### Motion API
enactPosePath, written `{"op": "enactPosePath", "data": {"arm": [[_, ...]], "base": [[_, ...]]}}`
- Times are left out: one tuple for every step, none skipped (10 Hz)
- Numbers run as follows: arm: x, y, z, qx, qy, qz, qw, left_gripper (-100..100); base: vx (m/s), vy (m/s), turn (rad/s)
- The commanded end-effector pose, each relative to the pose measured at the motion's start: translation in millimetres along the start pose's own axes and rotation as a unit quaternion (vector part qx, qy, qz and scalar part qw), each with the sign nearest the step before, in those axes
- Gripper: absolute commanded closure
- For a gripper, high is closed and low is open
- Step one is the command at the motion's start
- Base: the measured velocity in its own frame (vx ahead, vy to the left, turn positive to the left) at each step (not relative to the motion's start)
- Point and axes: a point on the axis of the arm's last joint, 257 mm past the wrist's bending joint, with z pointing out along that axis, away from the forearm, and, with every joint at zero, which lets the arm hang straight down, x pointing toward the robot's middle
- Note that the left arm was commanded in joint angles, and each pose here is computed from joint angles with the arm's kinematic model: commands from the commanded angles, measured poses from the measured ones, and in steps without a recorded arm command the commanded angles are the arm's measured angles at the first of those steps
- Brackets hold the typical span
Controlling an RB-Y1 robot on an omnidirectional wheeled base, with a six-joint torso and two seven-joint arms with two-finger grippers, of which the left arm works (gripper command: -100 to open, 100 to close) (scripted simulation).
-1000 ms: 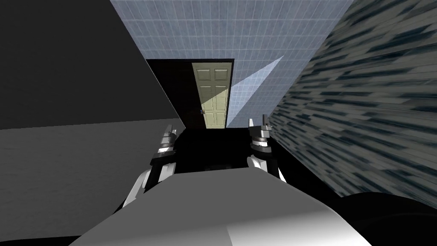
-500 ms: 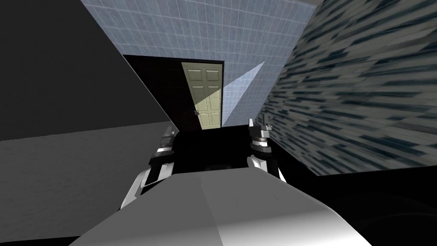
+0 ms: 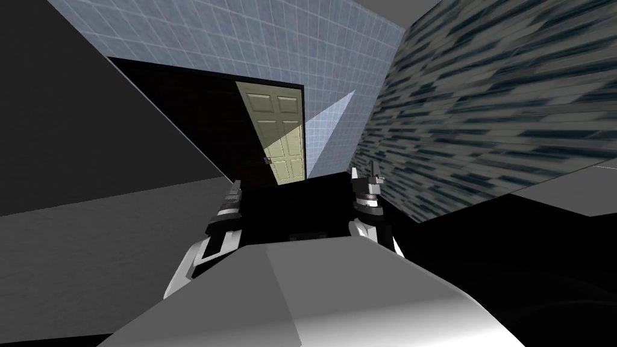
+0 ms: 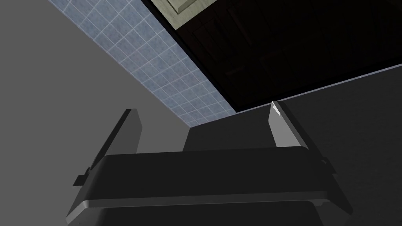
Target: Push the door open
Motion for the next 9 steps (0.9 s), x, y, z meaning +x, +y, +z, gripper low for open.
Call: {"op": "enactPosePath", "data": {"arm": [[-6.3, 14.7, -0.4, -0.019, -0.004, 0.017, 0.9997, -100], [-10.1, 22.6, -0.4, -0.029, -0.006, 0.027, 0.9992, -100], [-14.1, 30.5, -0.5, -0.040, -0.009, 0.037, 0.9985, -100], [-18.8, 39.3, -0.9, -0.052, -0.011, 0.048, 0.9974, -100], [-23.8, 48.5, -1.5, -0.064, -0.014, 0.059, 0.9960, -100], [-29.1, 57.5, -2.4, -0.077, -0.018, 0.071, 0.9944, -100], [-34.5, 66.5, -3.4, -0.090, -0.021, 0.081, 0.9924, -100], [-40.1, 75.4, -4.7, -0.103, -0.024, 0.092, 0.9902, -100], [-45.8, 84.2, -6.2, -0.115, -0.027, 0.103, 0.9876, -100]], "base": [[-0.015, 0.057, -0.264], [-0.020, 0.052, -0.307], [-0.032, 0.065, -0.250], [-0.026, 0.073, -0.300], [-0.001, 0.100, -0.275], [0.005, 0.112, -0.320], [0.015, 0.113, -0.330], [-0.002, 0.103, -0.255], [-0.008, 0.088, -0.365]]}}
